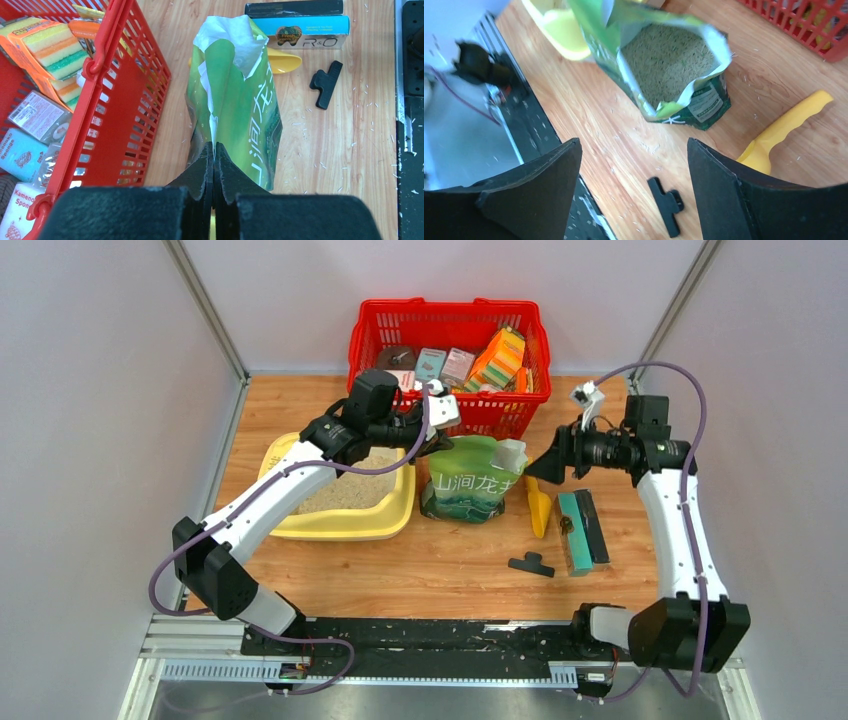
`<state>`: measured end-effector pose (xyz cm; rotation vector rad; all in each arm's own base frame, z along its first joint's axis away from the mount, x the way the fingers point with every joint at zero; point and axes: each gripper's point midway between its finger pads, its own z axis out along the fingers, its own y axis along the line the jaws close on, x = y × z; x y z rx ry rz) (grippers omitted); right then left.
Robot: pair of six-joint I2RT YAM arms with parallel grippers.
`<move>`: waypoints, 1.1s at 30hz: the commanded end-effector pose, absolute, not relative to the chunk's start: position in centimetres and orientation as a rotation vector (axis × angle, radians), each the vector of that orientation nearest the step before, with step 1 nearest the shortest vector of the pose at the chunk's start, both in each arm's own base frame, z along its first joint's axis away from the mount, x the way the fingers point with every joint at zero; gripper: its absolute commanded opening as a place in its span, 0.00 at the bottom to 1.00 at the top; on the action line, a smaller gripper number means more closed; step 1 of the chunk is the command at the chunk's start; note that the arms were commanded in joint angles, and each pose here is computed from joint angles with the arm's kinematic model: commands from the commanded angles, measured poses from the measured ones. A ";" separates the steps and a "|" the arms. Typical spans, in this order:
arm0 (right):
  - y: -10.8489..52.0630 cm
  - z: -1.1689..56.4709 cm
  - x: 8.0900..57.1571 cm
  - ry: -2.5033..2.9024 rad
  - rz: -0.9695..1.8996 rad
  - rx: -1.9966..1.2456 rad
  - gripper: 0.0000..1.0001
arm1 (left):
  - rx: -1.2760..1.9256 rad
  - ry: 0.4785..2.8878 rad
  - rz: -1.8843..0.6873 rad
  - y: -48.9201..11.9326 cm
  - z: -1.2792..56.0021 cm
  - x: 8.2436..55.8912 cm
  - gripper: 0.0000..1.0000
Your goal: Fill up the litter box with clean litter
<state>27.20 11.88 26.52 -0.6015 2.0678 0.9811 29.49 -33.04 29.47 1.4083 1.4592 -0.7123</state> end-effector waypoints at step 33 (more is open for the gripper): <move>16.2 21.6 29.0 1.707 0.710 -1.118 0.56 | 1.351 1.419 -0.720 -31.7 33.4 27.6 0.00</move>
